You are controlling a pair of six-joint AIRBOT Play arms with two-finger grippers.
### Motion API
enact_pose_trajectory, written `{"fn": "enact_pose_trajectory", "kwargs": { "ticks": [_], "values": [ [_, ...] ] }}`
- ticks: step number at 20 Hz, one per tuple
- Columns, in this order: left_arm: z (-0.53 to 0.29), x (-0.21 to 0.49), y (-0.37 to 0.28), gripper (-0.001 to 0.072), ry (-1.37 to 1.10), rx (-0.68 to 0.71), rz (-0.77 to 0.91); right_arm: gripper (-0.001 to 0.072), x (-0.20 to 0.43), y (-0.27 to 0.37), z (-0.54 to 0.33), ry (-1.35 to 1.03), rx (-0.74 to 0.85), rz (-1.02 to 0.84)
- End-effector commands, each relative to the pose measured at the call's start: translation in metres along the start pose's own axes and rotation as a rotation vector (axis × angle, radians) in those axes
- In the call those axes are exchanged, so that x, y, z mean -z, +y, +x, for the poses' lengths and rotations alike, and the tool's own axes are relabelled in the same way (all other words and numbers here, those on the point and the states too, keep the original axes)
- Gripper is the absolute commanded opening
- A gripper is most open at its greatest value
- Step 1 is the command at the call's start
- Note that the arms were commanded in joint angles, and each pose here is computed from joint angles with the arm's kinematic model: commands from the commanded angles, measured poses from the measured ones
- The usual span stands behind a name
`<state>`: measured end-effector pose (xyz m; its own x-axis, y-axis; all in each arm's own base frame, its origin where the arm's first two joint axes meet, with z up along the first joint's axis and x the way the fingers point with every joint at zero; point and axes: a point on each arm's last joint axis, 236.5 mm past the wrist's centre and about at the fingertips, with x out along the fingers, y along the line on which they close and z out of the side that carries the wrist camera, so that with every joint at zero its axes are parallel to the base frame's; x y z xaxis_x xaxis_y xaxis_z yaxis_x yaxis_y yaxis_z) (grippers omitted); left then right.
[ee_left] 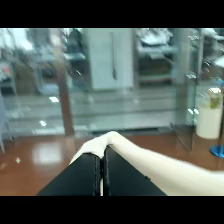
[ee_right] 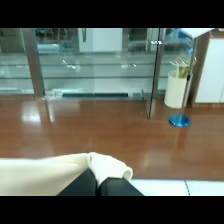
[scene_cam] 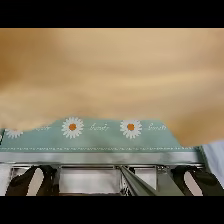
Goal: Fold the shirts.
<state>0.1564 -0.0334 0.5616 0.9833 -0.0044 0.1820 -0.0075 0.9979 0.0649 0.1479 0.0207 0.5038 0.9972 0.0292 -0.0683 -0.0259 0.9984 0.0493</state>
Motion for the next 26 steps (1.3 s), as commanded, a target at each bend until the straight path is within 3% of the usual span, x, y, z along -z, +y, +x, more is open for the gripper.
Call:
{"fn": "enact_pose_trajectory", "kwargs": {
  "ticks": [1,7,12,21,26],
  "values": [
    [-0.044,0.016,0.015,0.002,0.035,-0.081,0.002,0.0026,0.037,0.001,-0.024,0.129,0.014,0.003],
    [0.017,0.148,0.027,0.002,0.391,-0.047,-0.101,0.0026,0.102,-0.003,0.02,0.379,-0.009,0.056],
    [0.094,0.286,0.01,0.002,0.618,0.053,-0.311,0.0026,0.184,-0.007,0.117,0.537,-0.06,0.162],
    [0.251,0.479,-0.005,0.002,0.792,0.032,-0.443,0.0025,0.356,-0.035,0.34,0.763,-0.068,0.395],
    [0.285,0.568,-0.014,0.0021,0.96,-0.048,-0.608,0.0026,0.42,-0.046,0.43,0.856,-0.061,0.494]
  ]
}}
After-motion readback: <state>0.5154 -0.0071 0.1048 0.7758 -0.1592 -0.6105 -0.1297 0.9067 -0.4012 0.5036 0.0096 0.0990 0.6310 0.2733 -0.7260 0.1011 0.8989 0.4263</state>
